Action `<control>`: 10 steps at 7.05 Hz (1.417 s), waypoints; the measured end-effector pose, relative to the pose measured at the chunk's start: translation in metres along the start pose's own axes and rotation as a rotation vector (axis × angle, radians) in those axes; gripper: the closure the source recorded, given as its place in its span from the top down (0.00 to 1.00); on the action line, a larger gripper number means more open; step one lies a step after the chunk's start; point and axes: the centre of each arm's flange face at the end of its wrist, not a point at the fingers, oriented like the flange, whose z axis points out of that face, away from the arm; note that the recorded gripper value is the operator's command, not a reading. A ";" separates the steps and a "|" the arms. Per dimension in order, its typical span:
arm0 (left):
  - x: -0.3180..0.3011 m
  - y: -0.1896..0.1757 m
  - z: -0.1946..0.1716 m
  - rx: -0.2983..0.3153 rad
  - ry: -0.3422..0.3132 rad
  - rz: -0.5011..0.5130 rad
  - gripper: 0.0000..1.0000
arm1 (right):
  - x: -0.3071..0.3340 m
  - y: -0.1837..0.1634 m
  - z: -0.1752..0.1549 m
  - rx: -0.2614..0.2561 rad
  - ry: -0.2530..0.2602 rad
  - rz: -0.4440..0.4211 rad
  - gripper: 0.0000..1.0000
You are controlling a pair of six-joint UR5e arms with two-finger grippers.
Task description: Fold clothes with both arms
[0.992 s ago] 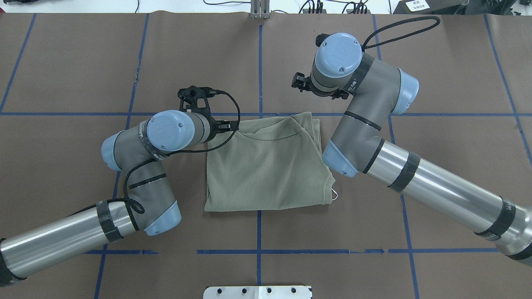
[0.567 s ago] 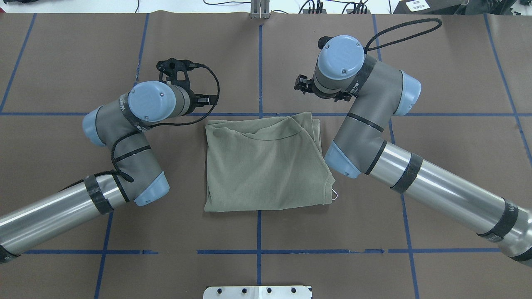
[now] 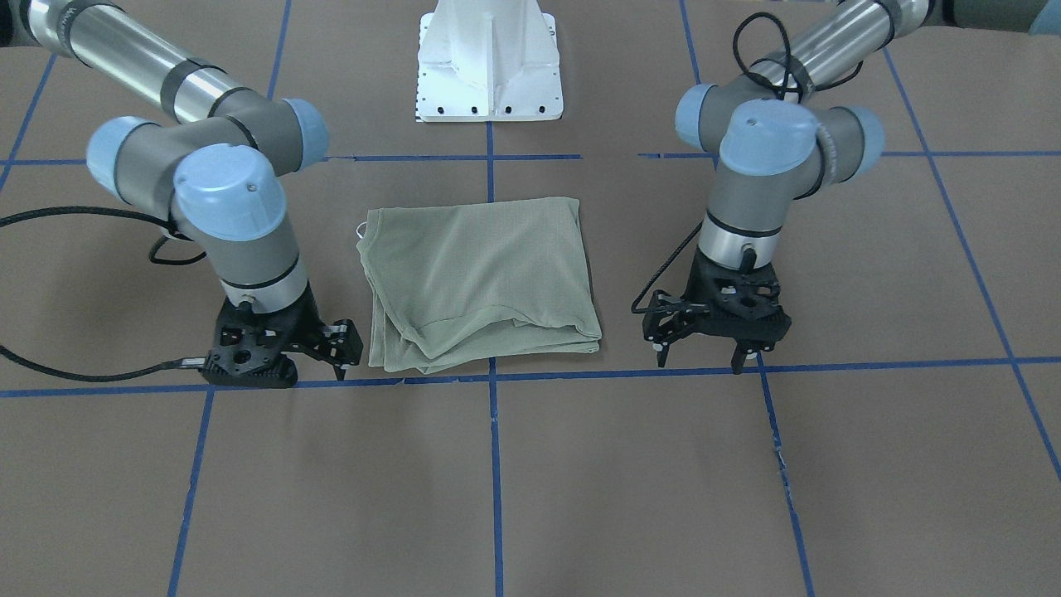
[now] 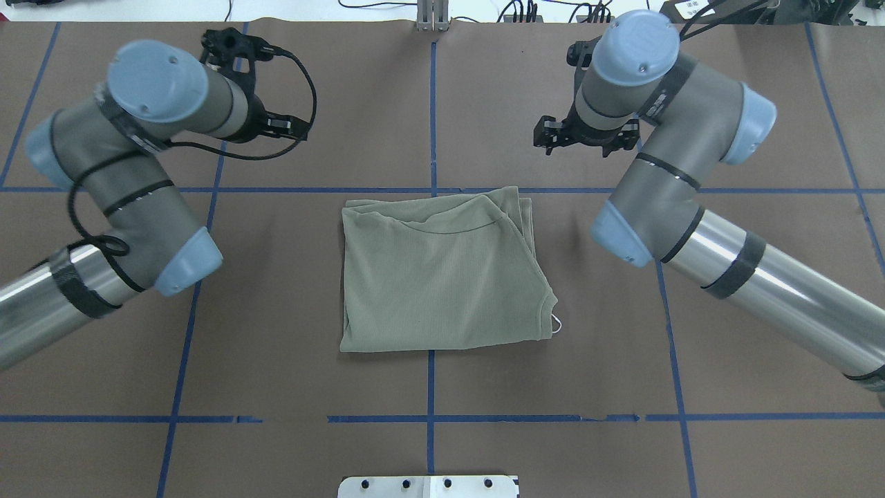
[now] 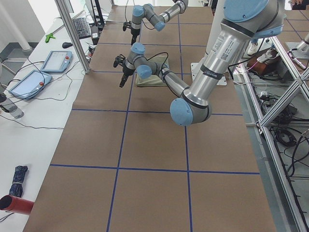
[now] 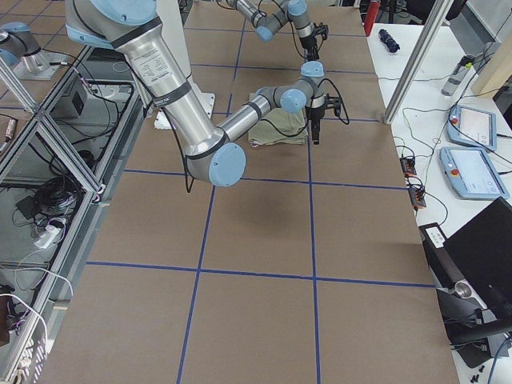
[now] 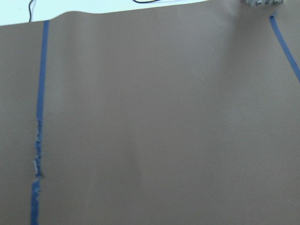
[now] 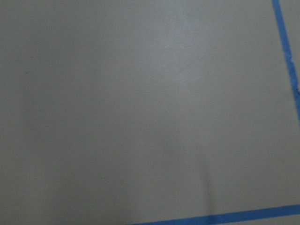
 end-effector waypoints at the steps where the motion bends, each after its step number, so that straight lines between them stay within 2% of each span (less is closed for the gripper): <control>1: -0.053 -0.007 -0.034 -0.038 -0.016 0.089 1.00 | 0.055 -0.008 -0.028 -0.035 0.023 -0.063 1.00; 3: -0.208 -0.010 -0.090 -0.104 -0.038 0.254 1.00 | 0.202 -0.021 -0.076 -0.116 0.044 -0.191 1.00; 4: -0.279 -0.003 -0.117 -0.128 -0.027 0.269 1.00 | 0.279 -0.022 -0.086 -0.149 0.036 -0.231 1.00; 5: -0.334 0.014 -0.134 -0.154 -0.021 0.255 1.00 | 0.353 -0.013 -0.091 -0.178 0.011 -0.234 1.00; 7: -0.424 0.081 -0.126 -0.260 -0.047 0.155 1.00 | 0.471 0.044 -0.075 -0.239 -0.011 -0.135 1.00; 8: -0.462 0.111 -0.117 -0.311 -0.058 0.105 1.00 | 0.508 0.072 -0.064 -0.270 -0.011 -0.080 1.00; 10: -0.502 0.153 -0.110 -0.421 -0.020 -0.003 1.00 | 0.533 0.096 -0.057 -0.294 -0.010 -0.033 1.00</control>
